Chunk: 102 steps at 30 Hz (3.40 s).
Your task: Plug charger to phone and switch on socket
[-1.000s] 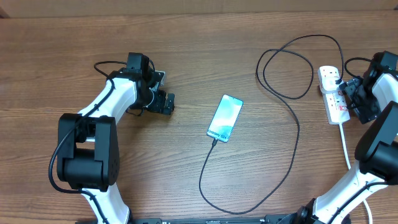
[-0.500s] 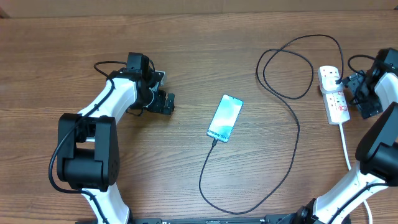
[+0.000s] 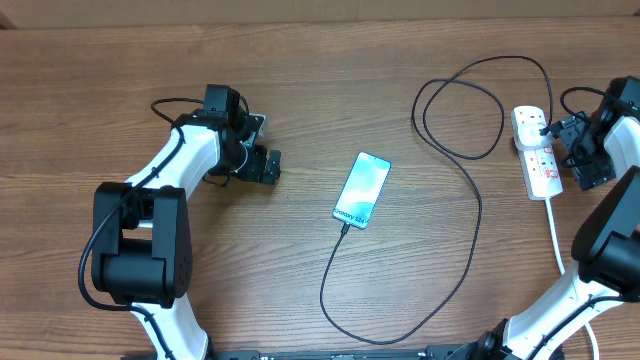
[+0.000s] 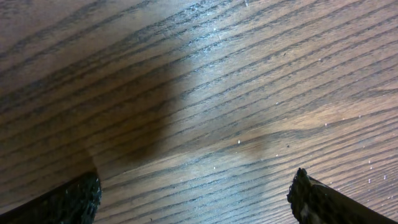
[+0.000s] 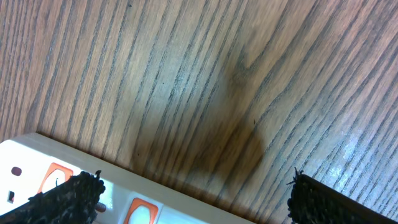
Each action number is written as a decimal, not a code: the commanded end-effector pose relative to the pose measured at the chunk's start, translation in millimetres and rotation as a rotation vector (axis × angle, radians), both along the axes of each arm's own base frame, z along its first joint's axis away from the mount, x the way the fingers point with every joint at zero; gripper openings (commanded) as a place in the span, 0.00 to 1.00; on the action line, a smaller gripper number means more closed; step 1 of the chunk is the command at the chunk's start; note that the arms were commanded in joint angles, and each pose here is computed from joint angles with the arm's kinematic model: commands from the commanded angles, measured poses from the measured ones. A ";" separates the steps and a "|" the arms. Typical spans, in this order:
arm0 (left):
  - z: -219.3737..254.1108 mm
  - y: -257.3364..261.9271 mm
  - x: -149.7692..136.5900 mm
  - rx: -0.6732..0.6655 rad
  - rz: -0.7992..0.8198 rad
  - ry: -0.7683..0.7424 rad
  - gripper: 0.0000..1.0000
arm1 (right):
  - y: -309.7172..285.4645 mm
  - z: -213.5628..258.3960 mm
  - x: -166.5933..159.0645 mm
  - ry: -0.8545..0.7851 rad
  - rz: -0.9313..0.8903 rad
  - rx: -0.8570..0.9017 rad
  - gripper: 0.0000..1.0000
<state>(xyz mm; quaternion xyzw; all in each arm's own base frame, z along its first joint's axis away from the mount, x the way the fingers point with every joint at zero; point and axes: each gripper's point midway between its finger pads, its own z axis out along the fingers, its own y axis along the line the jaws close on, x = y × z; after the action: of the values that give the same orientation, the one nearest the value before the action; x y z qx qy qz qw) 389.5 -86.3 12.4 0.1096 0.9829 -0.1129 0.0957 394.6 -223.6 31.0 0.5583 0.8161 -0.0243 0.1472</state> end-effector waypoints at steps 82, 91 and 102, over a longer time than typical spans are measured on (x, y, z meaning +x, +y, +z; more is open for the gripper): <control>2.4 3.0 3.1 0.009 0.001 -0.011 1.00 | 83.8 -34.6 -16.3 0.166 0.317 0.112 1.00; 2.4 3.0 3.2 0.009 0.002 -0.011 1.00 | 75.0 -34.2 -19.5 0.192 0.306 0.065 1.00; 2.4 3.0 3.1 0.009 0.001 -0.011 1.00 | 75.0 -34.2 -19.3 0.191 0.306 0.065 1.00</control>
<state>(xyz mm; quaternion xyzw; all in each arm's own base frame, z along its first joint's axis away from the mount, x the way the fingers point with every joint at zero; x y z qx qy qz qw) 389.5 -86.2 12.5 0.1096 0.9829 -0.1125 0.0959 366.3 -177.2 27.2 0.4546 0.8862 -0.0515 0.0733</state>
